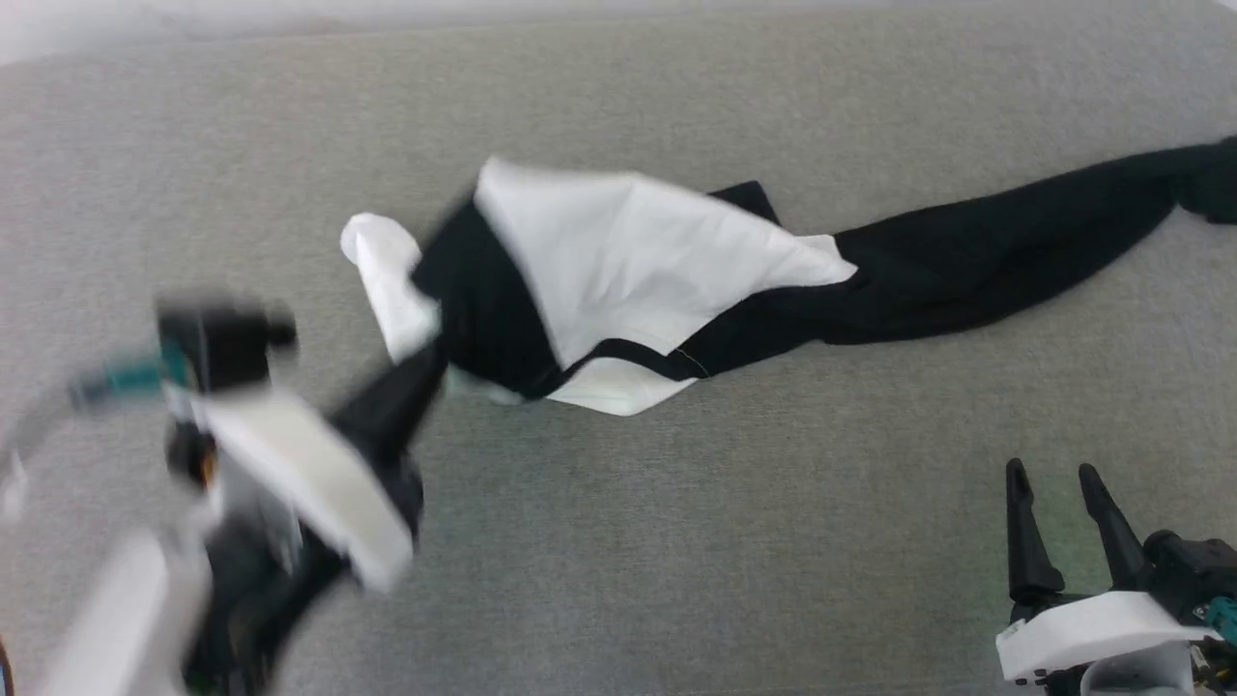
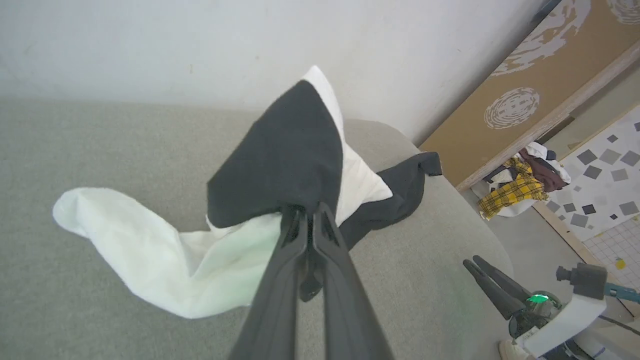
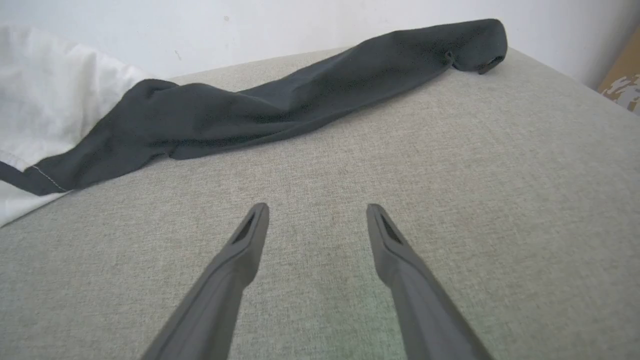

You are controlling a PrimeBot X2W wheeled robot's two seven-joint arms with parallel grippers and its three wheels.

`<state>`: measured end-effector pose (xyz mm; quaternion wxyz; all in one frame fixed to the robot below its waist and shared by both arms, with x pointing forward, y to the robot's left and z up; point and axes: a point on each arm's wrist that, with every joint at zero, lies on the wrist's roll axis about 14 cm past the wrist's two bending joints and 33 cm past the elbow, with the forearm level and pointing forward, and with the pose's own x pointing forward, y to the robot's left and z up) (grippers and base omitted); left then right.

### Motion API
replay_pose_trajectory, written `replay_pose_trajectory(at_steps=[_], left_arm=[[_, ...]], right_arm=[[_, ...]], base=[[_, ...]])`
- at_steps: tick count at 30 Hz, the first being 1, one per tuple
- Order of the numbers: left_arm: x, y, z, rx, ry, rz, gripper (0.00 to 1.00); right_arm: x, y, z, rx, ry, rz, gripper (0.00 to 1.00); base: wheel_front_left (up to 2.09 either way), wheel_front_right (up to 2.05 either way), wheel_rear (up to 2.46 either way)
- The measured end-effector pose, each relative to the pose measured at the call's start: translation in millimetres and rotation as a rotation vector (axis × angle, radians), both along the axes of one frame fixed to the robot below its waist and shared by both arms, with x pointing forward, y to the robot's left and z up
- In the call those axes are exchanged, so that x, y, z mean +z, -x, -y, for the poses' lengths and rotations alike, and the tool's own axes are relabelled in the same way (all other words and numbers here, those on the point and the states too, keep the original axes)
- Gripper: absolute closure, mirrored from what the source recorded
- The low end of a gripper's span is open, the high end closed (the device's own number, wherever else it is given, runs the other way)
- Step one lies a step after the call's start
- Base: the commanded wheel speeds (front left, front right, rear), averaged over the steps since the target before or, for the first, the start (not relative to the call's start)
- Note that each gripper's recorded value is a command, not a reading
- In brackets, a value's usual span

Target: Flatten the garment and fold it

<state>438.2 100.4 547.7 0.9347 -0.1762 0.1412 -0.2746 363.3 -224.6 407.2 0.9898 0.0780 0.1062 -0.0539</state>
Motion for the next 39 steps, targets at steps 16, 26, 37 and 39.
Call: replay_pose_trajectory(at_steps=[16, 26, 37, 39], left_arm=[[-139.0, 116.5, -24.9, 0.237, 0.084, -0.48, 0.58], [-111.9, 106.1, -25.2, 0.259, 0.174, -0.375, 0.0], [-5.9, 68.6, -92.9, 0.579, 0.024, 0.267, 0.0], [-1.4, 68.7, -95.6, 0.616, -0.014, 0.33, 0.0]], right_arm=[[2.1, -21.8, -29.8, 0.106, 0.008, -0.004, 0.0], [8.3, -16.7, -33.4, 0.118, 0.007, 0.006, 0.0], [14.5, -4.2, -30.2, 0.106, 0.001, 0.019, 0.0], [16.2, -1.6, -27.7, 0.097, 0.001, 0.024, 0.0]], base=[[0.0, 0.0, 0.0], [0.0, 0.0, 0.0], [0.0, 0.0, 0.0], [0.0, 0.0, 0.0]])
